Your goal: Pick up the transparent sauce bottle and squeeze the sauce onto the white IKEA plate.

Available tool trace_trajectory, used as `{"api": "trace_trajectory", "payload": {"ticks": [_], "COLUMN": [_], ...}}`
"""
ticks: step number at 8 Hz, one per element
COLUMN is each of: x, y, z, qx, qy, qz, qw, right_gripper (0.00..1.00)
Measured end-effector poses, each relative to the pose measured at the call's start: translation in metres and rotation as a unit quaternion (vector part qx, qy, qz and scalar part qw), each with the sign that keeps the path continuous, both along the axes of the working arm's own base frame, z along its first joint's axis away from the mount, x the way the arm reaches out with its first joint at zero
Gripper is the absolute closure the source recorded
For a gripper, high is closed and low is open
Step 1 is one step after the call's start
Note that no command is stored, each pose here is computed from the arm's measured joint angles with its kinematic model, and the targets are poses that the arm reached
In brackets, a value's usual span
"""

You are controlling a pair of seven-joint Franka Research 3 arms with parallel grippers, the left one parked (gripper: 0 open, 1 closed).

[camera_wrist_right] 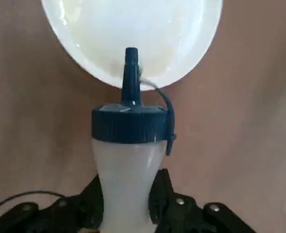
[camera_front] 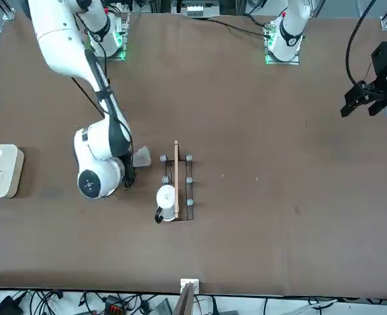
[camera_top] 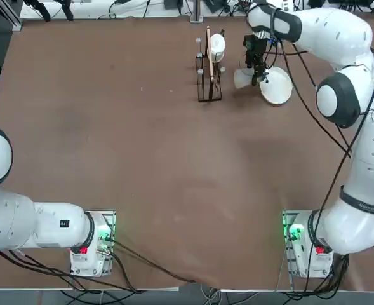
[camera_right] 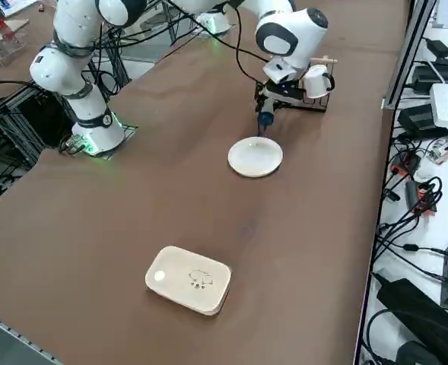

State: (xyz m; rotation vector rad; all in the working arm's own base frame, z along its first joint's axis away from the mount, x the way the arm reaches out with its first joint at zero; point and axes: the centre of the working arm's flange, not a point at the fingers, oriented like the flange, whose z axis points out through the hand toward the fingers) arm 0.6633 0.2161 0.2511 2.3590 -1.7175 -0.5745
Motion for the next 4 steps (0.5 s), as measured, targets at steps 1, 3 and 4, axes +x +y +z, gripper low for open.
{"api": "trace_trajectory", "payload": {"ticks": [1,3,4], "x": [0.003,0.007,0.010], "y": [-0.008,-0.016,-0.023], "z": [-0.002,-0.006,-0.007], "qx": [0.011,0.028,0.046], "qy": [-0.001,0.001,0.000], "qz": [-0.003,-0.015,-0.022], "qw": [1.000,0.999,0.999], "right_gripper": [0.57,0.57,0.57]}}
